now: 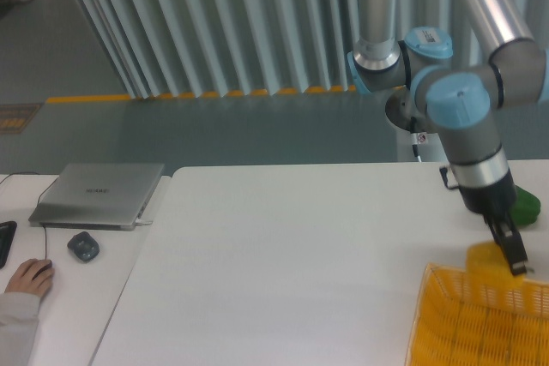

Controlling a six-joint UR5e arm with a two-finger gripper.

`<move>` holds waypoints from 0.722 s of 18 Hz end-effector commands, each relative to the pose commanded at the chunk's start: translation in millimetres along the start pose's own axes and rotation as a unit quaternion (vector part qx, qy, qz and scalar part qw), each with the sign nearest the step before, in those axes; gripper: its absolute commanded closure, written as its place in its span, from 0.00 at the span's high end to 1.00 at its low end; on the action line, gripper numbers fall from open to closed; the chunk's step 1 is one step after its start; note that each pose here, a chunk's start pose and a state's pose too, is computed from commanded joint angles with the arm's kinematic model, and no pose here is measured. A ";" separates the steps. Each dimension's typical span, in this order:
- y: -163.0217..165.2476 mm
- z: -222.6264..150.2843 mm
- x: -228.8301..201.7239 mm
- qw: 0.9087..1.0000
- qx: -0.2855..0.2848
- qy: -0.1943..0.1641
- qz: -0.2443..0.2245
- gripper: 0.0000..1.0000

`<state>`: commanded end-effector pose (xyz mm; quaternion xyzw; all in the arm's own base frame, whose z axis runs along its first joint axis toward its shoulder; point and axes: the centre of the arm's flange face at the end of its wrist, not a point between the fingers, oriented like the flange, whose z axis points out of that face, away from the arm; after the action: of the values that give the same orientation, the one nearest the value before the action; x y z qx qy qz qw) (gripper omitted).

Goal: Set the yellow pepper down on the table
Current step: 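Lift the yellow pepper out of the basket, then lower the yellow pepper onto the table beside the basket and release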

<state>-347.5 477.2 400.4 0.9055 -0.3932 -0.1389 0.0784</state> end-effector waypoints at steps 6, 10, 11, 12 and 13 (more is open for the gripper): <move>5.3 90.6 4.6 0.994 -0.066 0.085 0.001 0.64; 11.9 148.7 -9.7 0.989 -0.112 0.093 -0.020 0.67; 14.2 151.0 -9.1 0.989 -0.112 0.095 -0.020 0.69; 14.5 150.1 -9.1 0.989 -0.112 0.094 -0.020 0.69; 15.1 147.0 -8.5 0.989 -0.112 0.093 -0.020 0.72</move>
<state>-409.6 468.4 266.3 0.9076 -0.3483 -0.0985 0.2126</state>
